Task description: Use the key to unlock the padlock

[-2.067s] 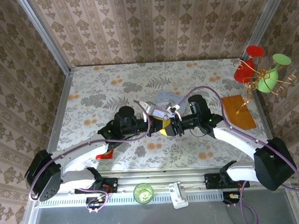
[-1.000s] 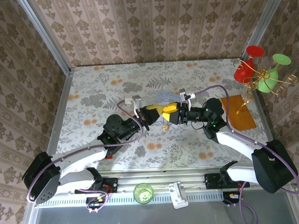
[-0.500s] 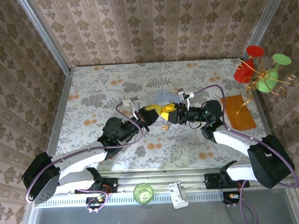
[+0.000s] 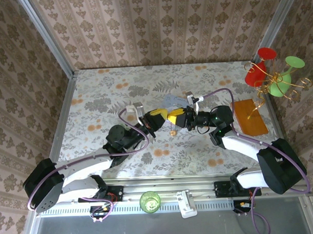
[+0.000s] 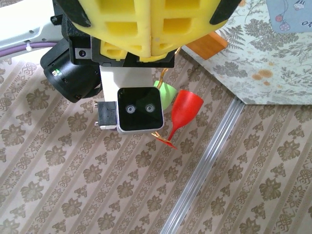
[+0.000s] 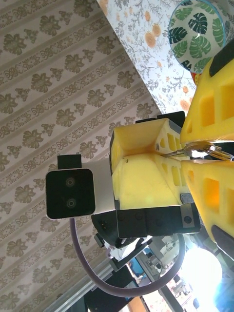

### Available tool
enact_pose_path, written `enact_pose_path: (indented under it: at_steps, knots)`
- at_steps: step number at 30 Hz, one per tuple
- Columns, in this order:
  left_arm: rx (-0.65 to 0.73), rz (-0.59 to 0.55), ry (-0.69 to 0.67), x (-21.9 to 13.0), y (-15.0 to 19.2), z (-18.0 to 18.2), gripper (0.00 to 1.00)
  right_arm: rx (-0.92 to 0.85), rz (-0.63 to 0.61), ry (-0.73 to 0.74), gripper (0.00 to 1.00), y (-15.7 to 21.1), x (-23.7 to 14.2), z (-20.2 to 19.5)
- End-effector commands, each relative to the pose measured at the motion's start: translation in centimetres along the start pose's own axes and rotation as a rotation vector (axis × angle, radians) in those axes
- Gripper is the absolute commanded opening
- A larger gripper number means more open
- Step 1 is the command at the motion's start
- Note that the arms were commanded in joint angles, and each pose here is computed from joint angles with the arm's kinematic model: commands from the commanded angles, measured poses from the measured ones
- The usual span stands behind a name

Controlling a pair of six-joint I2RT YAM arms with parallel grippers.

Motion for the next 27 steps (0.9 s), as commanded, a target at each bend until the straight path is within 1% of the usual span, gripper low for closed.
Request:
enact_pose_path:
  at_steps: [1, 5, 8, 12, 14, 17, 18, 19, 20, 21, 22, 23, 25, 27]
  knots:
    - [0.023, -0.046, 0.026, -0.2, -0.6, -0.3, 0.0, -0.025, -0.009, -0.035, 0.16, 0.0, 0.1, 0.6]
    - [0.025, -0.035, 0.017, 0.0, -0.4, -0.2, 0.0, -0.027, -0.014, -0.031, 0.16, 0.0, 0.0, 0.7]
    - [0.01, -0.03, 0.031, 0.2, 0.1, 0.1, 0.0, -0.033, -0.017, -0.033, 0.1, -0.1, 0.0, 0.8]
    - [-0.003, -0.062, 0.02, -0.5, 0.1, 0.8, 0.0, -0.035, -0.02, -0.027, 0.02, 0.0, -0.1, 0.9]
    - [-0.001, -0.05, 0.023, -0.4, 0.1, 0.7, 0.0, -0.036, -0.023, -0.021, 0.0, 0.1, -0.3, 0.9]
    - [0.009, -0.02, 0.023, -0.3, 0.3, 0.5, 0.0, -0.036, -0.026, -0.005, 0.0, 0.1, -0.5, 0.8]
    - [0.009, -0.017, 0.011, -0.4, 0.3, 0.7, 0.1, -0.036, -0.024, 0.0, 0.0, 0.1, -0.7, 0.7]
    - [0.004, -0.02, -0.005, -0.6, 0.3, 0.9, 0.37, -0.031, -0.019, 0.008, 0.0, 0.2, -0.8, 0.6]
    - [-0.003, -0.03, -0.028, -0.8, 0.3, 1.0, 0.57, -0.026, -0.008, 0.015, 0.0, 0.2, -1.0, 0.4]
    - [-0.007, -0.043, -0.058, -1.1, 0.1, 1.4, 0.9, -0.026, 0.011, 0.024, 0.0, 0.4, -1.1, 0.4]
    - [-0.02, -0.058, -0.096, -1.4, -0.3, 1.6, 1.0, 0.005, 0.057, 0.056, 0.0, 0.9, -1.2, 0.0]
    - [-0.032, -0.053, -0.15, -1.7, -0.6, 2.0, 1.0, 0.011, 0.105, 0.091, 0.0, 1.3, -1.3, -0.3]
    - [-0.036, -0.036, -0.262, -2.5, -1.2, 2.7, 1.0, 0.029, 0.239, 0.189, 0.0, 2.7, -1.9, -0.5]
    - [-0.049, 0.014, -0.385, -3.0, -1.4, 3.5, 1.0, 0.042, 0.332, 0.282, 0.0, 3.6, -2.8, -0.6]
Point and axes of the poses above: each hand's point on the last joint's axis, 136 mm out from that joint toward the fingers, its own x axis out along the fingers, its own z axis along the line the jaws close on, y = z × x, the point moved 8 cm from there along -x, back along the fingers, and after that the axes turned 13 degrees about -x, right-handed, at the moved point
